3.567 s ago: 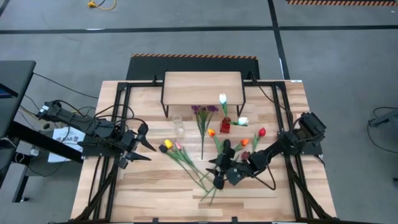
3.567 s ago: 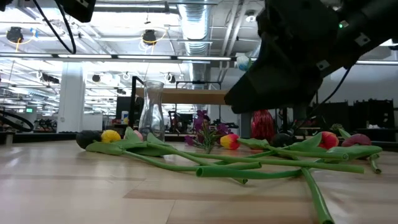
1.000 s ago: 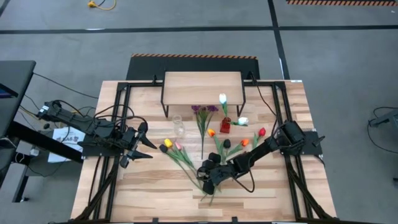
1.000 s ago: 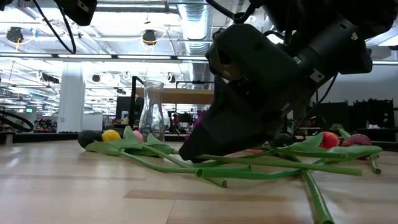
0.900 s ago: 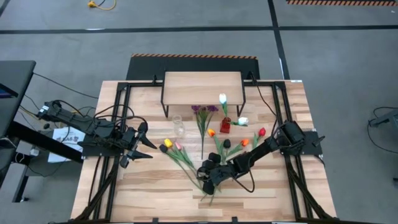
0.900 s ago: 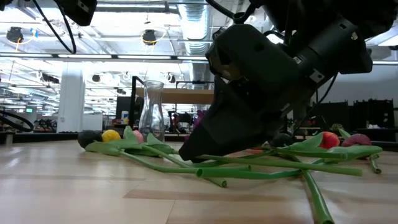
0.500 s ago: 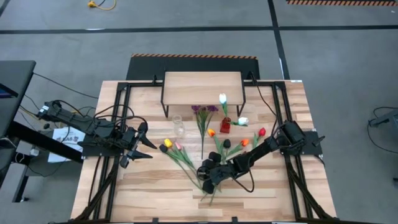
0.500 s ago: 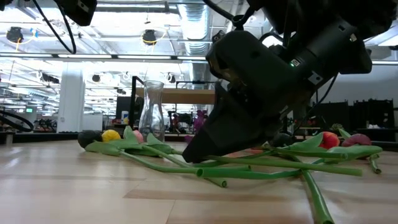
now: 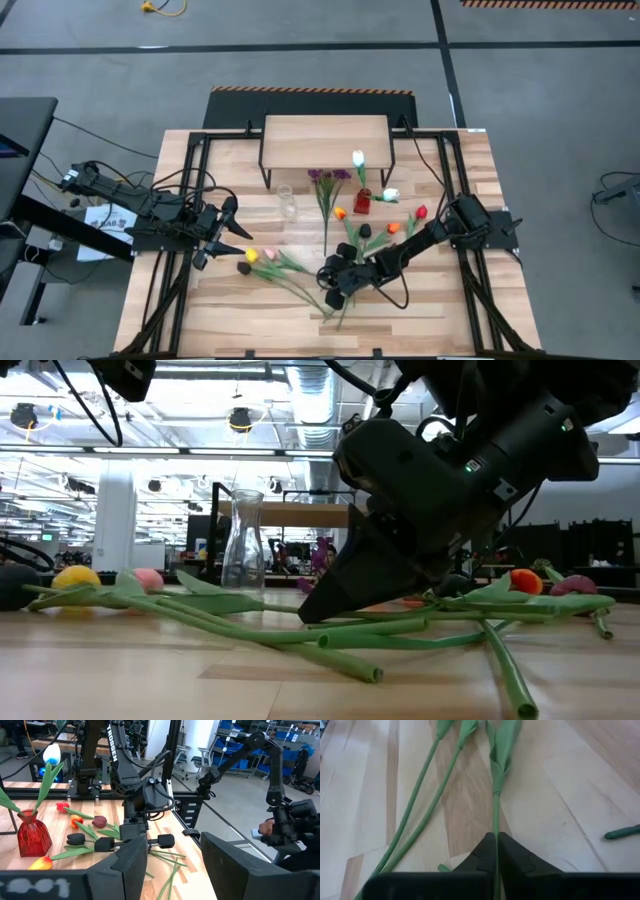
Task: Pick and place flowers into a vace then onto a shelf
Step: Put the pink flower into the red flower vase
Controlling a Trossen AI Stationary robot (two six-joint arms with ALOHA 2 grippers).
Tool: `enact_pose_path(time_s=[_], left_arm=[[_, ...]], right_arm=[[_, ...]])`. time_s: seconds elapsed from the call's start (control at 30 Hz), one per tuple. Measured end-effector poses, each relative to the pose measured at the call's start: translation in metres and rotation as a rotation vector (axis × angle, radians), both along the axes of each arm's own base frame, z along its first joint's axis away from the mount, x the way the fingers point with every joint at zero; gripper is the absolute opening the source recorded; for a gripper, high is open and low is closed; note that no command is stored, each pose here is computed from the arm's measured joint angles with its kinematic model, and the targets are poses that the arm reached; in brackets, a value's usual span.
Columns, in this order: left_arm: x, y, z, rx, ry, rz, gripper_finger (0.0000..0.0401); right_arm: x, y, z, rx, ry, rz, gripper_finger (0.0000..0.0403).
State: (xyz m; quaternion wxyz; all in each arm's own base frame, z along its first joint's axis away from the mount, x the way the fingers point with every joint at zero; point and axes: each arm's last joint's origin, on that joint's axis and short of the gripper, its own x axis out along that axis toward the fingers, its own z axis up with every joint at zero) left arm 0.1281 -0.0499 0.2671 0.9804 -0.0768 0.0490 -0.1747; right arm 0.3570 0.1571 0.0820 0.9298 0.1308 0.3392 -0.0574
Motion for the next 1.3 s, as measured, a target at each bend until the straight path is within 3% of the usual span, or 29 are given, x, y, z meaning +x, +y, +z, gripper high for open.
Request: enact_pose_path(time_s=[0.2,0.6,0.93,1.1,1.3], left_arm=[[0.000,0.000,0.000,0.000,0.000,0.000,0.0174],[0.000,0.000,0.000,0.007,-0.001,-0.008,0.0174],[0.000,0.000,0.000,0.016,-0.005,0.000,0.0174],[0.002,0.001,0.005,-0.001,-0.054,0.055,0.0174],[0.013,-0.004,0.018,-0.021,-0.216,0.043,0.0174]], right_arm=[[-0.004,-0.001,0.011,-0.044,-0.014,-0.044,0.0003],[-0.010,0.003,0.070,-0.100,-0.221,-0.172,0.0001],[-0.036,0.031,0.130,-0.281,-0.484,-0.346,0.0001],[-0.042,0.047,0.158,-0.392,-0.646,-0.320,0.0000],[-0.031,0.045,0.170,-0.478,-0.773,-0.208,0.0000]])
